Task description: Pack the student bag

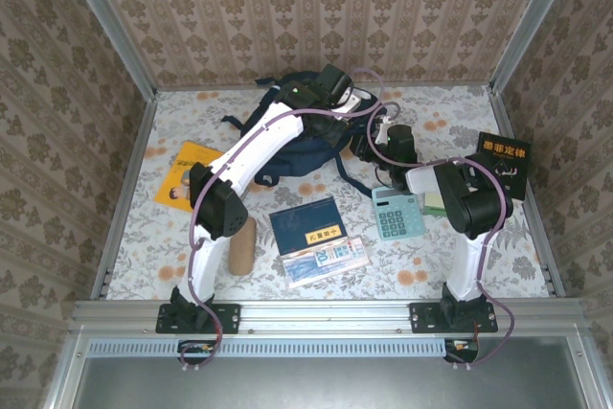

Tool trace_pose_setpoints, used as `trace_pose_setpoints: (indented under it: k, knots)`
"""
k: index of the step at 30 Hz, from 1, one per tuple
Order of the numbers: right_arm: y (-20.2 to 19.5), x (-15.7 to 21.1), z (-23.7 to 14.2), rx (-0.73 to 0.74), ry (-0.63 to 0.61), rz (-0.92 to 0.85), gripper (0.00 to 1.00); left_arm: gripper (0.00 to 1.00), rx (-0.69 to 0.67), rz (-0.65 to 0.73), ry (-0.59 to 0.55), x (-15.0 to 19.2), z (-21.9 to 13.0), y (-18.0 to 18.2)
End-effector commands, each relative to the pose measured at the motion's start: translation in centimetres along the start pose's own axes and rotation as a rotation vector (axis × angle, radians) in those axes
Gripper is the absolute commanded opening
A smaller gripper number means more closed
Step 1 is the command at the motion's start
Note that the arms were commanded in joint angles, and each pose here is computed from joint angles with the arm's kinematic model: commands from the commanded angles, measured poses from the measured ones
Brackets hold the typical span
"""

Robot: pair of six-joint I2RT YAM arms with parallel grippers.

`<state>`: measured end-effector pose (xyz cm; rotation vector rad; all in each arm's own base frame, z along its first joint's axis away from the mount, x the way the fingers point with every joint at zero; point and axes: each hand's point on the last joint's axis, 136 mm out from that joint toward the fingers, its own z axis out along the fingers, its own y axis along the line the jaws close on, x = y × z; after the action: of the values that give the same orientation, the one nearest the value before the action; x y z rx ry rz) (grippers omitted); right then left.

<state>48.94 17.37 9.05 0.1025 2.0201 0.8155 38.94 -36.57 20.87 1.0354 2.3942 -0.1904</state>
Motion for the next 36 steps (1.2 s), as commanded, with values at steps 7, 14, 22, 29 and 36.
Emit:
trace_pose_setpoints:
  k: [7,14,22,29,36]
  knots:
    - [1.0,-1.2,0.0,-0.035,-0.024,-0.036,0.00,0.00,-0.003,-0.030,-0.099,-2.6,-2.1,0.6]
    - [4.3,-0.5,-1.4,-0.082,0.039,-0.092,0.00,0.00,0.000,-0.036,-0.092,-2.5,-1.3,0.6]
    - [4.6,1.2,-1.7,-0.040,0.109,-0.140,0.00,0.29,-0.003,-0.072,0.011,0.6,-0.1,1.3]
    - [3.6,1.2,-1.6,-0.022,0.113,-0.125,0.00,0.67,0.018,-0.105,0.124,8.2,0.6,1.3]
    - [3.4,1.2,-1.3,-0.029,0.128,-0.114,0.00,0.71,0.144,-0.096,0.199,12.6,1.3,0.0]
